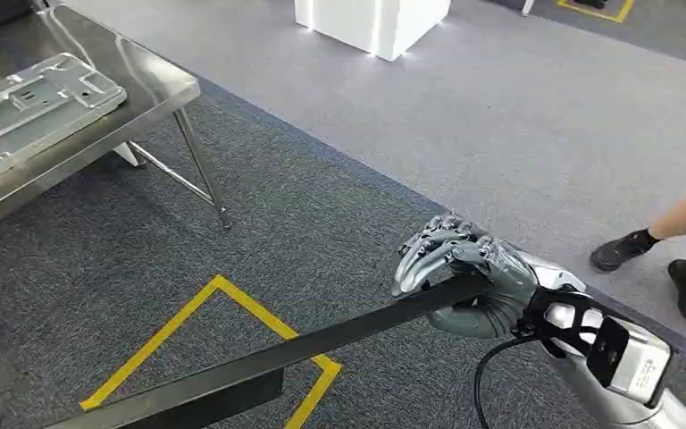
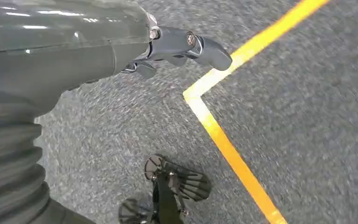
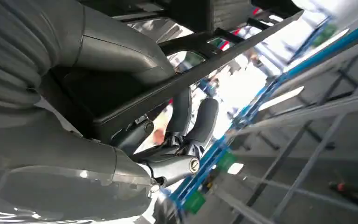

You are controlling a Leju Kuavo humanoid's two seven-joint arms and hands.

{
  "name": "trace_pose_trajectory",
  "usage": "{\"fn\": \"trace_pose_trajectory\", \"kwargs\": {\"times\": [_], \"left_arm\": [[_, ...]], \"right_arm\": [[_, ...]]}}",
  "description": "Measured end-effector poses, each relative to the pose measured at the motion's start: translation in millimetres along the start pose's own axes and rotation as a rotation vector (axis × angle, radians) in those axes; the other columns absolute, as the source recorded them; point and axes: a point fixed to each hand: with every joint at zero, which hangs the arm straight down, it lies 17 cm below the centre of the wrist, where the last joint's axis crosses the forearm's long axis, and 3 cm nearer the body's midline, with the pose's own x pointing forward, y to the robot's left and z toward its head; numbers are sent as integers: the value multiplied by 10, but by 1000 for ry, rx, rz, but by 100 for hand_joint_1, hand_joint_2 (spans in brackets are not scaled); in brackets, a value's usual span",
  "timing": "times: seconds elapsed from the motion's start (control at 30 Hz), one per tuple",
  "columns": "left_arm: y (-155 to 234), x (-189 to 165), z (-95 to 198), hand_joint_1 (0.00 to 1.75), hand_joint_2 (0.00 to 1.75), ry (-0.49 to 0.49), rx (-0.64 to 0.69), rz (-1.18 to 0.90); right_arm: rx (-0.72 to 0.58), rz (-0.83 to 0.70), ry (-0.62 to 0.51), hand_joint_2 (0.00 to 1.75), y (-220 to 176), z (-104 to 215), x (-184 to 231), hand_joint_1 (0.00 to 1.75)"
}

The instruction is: Take the parts from the cabinet and place them on the table.

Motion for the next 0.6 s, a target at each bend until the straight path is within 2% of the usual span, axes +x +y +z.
{"fn": "trace_pose_trajectory", "kwargs": {"times": [0.23, 0.6], "left_arm": [[19, -54, 11, 0, 175, 20, 14, 2], [-6, -77, 7, 0, 175, 49, 24, 25]], "right_arm": [[18, -75, -13, 175, 71, -1, 60, 171], [29, -97, -3, 175, 110, -7, 42, 171]]}}
